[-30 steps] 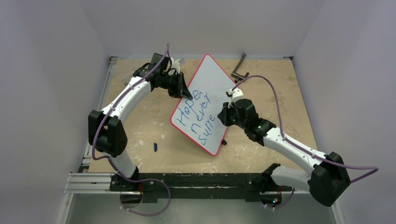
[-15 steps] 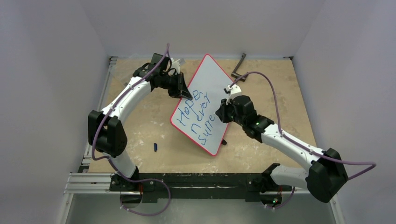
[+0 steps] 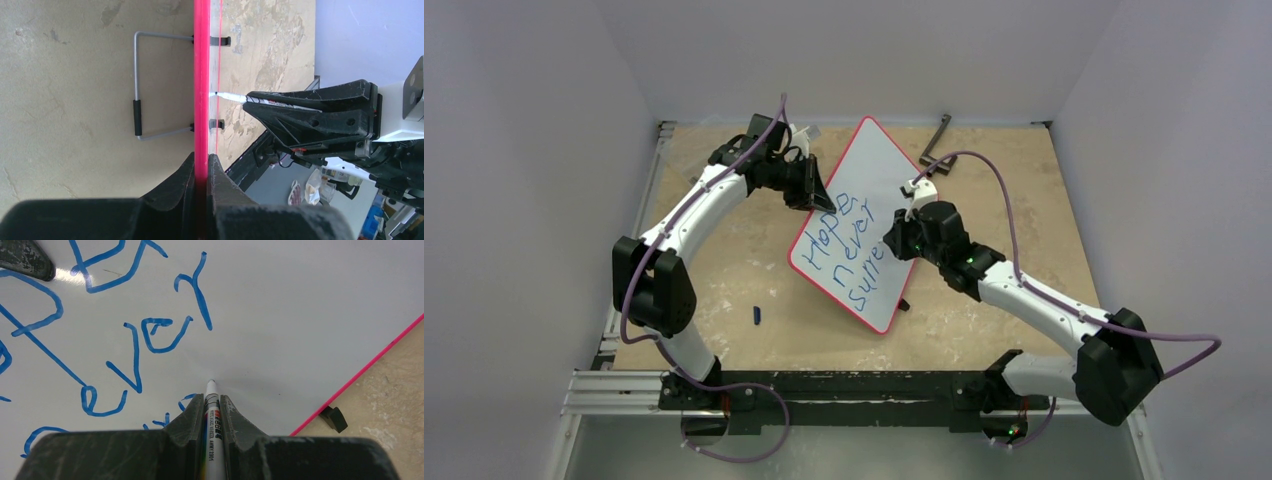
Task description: Write a sentence on the whiteboard
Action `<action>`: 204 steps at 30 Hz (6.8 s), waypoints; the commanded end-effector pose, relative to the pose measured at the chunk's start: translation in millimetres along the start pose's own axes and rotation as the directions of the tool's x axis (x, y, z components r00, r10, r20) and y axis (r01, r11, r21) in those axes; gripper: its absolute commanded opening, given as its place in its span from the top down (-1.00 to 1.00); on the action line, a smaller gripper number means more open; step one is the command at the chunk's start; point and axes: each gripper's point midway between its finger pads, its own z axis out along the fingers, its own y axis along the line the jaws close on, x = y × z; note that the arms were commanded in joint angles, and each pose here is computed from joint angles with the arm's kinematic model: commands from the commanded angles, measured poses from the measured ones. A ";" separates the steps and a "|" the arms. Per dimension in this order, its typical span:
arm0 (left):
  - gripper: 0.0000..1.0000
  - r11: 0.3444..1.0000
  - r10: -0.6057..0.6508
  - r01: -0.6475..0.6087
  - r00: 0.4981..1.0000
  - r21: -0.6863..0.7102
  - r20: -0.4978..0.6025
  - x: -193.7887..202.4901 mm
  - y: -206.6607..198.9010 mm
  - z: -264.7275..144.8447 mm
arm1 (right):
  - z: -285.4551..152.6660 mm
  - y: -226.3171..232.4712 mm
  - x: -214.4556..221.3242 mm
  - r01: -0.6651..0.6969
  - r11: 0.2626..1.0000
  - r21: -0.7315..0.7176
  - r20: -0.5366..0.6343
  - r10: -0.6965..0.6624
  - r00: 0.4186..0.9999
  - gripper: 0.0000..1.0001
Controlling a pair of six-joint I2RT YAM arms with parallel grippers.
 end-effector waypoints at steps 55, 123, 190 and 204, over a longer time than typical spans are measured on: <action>1.00 0.998 0.049 -0.045 0.994 -0.049 0.093 -14.8 -1.5 -18.0 | 13.6 -0.2 -21.2 -0.003 1.000 0.005 0.045 0.003 0.999 1.00; 1.00 0.998 0.050 -0.047 0.994 -0.034 0.095 -13.9 -6.1 -20.5 | 23.1 -41.3 -53.8 -0.061 0.995 0.080 0.112 0.052 0.992 1.00; 1.00 0.998 0.051 -0.048 0.994 -0.033 0.095 -14.2 -5.9 -19.9 | 40.4 -16.9 -55.9 -0.085 0.995 -0.058 0.068 0.089 0.994 1.00; 1.00 0.998 0.050 -0.047 0.994 -0.035 0.096 -13.6 -6.0 -20.8 | 37.1 -25.0 -31.6 -0.094 0.995 -0.032 0.038 0.095 0.995 1.00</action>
